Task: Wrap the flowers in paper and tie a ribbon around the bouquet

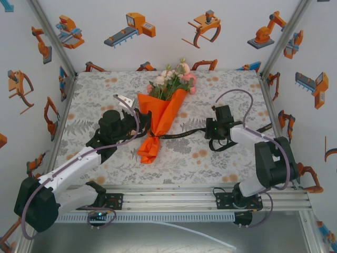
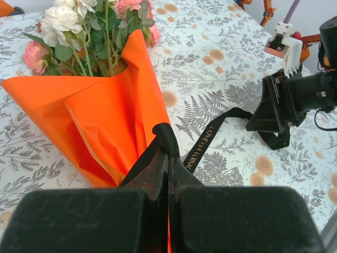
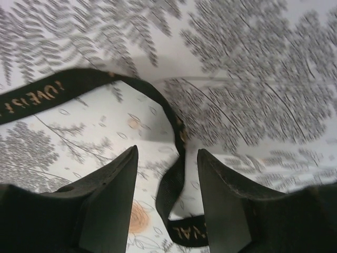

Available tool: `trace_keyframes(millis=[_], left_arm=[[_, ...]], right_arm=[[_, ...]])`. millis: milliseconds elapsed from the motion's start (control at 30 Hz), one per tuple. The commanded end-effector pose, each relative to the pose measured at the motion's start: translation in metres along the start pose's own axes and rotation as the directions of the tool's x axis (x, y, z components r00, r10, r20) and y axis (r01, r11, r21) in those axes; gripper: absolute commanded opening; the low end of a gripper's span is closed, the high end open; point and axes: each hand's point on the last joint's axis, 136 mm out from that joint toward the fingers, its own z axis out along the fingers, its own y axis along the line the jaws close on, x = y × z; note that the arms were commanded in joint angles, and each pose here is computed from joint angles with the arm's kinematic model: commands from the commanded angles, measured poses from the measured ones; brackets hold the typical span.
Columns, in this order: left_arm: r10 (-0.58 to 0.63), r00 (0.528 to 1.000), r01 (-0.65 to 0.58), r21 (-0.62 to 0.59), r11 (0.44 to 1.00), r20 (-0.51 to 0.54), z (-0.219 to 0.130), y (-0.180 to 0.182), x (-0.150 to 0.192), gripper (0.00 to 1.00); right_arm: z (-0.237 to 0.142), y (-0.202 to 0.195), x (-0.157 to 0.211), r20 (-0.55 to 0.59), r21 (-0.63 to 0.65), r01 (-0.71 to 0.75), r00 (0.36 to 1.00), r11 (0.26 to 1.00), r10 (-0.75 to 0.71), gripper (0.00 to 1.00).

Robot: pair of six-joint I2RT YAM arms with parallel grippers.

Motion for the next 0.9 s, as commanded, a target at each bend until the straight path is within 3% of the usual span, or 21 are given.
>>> trace_keyframes(millis=[0, 67, 167, 233, 367, 533, 867], left_arm=[[-0.009, 0.999, 0.007, 0.036, 0.999, 0.052, -0.001, -0.011, -0.024, 0.0], [-0.009, 0.999, 0.006, 0.04, 0.999, 0.054, -0.001, -0.012, -0.026, 0.0], [-0.014, 0.998, 0.011, 0.058, 0.998, 0.055, -0.001, -0.016, -0.028, 0.0], [-0.022, 0.999, 0.019, 0.077, 0.997, 0.048, -0.001, -0.02, -0.028, 0.0], [-0.023, 0.999, 0.018, 0.106, 0.994, 0.038, 0.001, -0.033, -0.024, 0.0], [-0.017, 0.999, 0.014, 0.123, 0.992, 0.03, 0.007, -0.044, -0.018, 0.0], [-0.014, 1.0, 0.01, 0.162, 0.987, 0.02, 0.015, -0.059, -0.015, 0.0]], right_arm=[[0.004, 0.015, -0.021, 0.039, -0.064, 0.031, 0.999, 0.998, -0.028, 0.44], [0.006, 0.013, -0.024, 0.046, -0.055, 0.028, 0.999, 0.998, -0.026, 0.35], [-0.003, 0.012, -0.034, 0.098, -0.039, 0.049, 0.994, 0.998, -0.045, 0.1], [-0.02, 0.015, -0.044, 0.154, -0.042, 0.057, 0.987, 0.997, -0.05, 0.0], [-0.081, 0.033, -0.074, 0.319, -0.107, 0.077, 0.947, 0.991, -0.039, 0.0], [-0.147, 0.079, -0.089, 0.458, -0.338, 0.162, 0.889, 0.927, 0.012, 0.0], [-0.181, 0.154, -0.07, 0.449, -0.58, 0.297, 0.893, 0.758, -0.006, 0.0]])
